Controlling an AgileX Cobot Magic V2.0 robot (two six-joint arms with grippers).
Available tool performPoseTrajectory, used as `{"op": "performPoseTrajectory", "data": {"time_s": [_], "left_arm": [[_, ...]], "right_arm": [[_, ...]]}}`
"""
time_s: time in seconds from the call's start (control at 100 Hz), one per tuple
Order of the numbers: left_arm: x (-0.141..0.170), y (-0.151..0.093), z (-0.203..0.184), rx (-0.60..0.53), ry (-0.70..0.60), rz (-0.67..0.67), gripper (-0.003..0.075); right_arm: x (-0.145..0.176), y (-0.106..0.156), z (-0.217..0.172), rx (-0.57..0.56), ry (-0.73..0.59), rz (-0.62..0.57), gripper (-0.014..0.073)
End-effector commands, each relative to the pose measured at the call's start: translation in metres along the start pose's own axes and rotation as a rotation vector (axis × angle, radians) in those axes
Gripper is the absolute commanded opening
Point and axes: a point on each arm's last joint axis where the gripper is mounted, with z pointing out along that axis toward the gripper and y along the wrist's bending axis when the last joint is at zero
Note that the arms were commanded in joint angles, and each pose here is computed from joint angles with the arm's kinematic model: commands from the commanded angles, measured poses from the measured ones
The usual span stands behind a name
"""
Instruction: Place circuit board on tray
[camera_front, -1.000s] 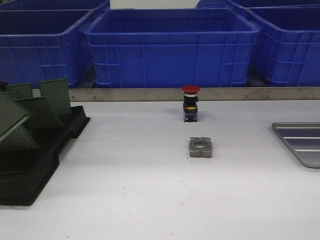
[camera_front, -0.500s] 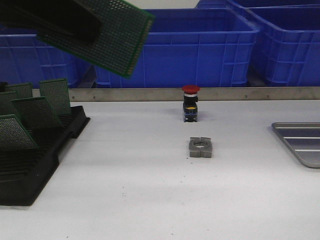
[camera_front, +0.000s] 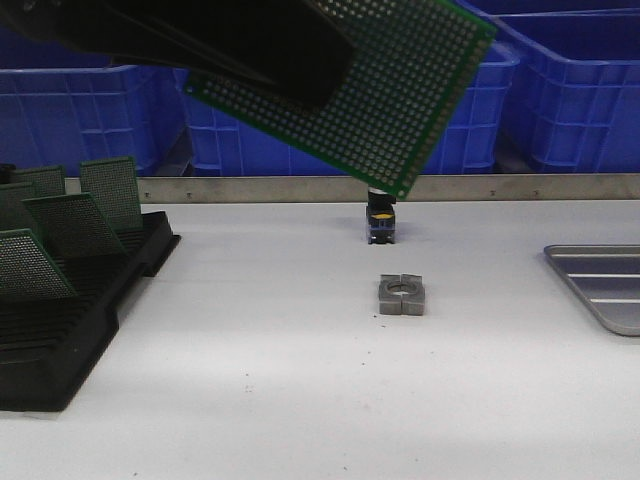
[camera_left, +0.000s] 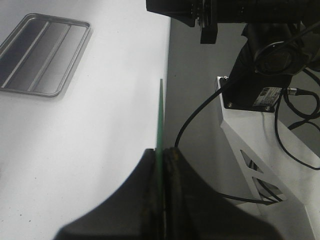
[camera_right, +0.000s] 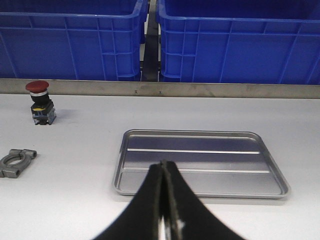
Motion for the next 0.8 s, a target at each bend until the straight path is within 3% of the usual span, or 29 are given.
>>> {"op": "performPoseTrajectory", "data": {"time_s": [0.0, 0.17, 0.53, 0.79], "left_arm": [[-0.017, -0.007, -0.007, 0.003, -0.088, -0.007, -0.0017], [-0.017, -0.007, -0.007, 0.000, -0.088, -0.008, -0.0017], [-0.017, -0.007, -0.007, 0.000, -0.088, -0.008, -0.0017], [-0.017, -0.007, -0.007, 0.000, -0.088, -0.008, -0.0017]], "right_arm": [[-0.020, 0.001, -0.005, -0.007, -0.107, 0.015, -0.0059], [-0.050, 0.003, -0.009, -0.011, -0.013, 0.013, -0.0059], [-0.095, 0.007, 0.024, -0.015, 0.493, 0.023, -0.0059], [-0.116, 0.020, 0.063, -0.122, 0.610, 0.086, -0.0057]]}}
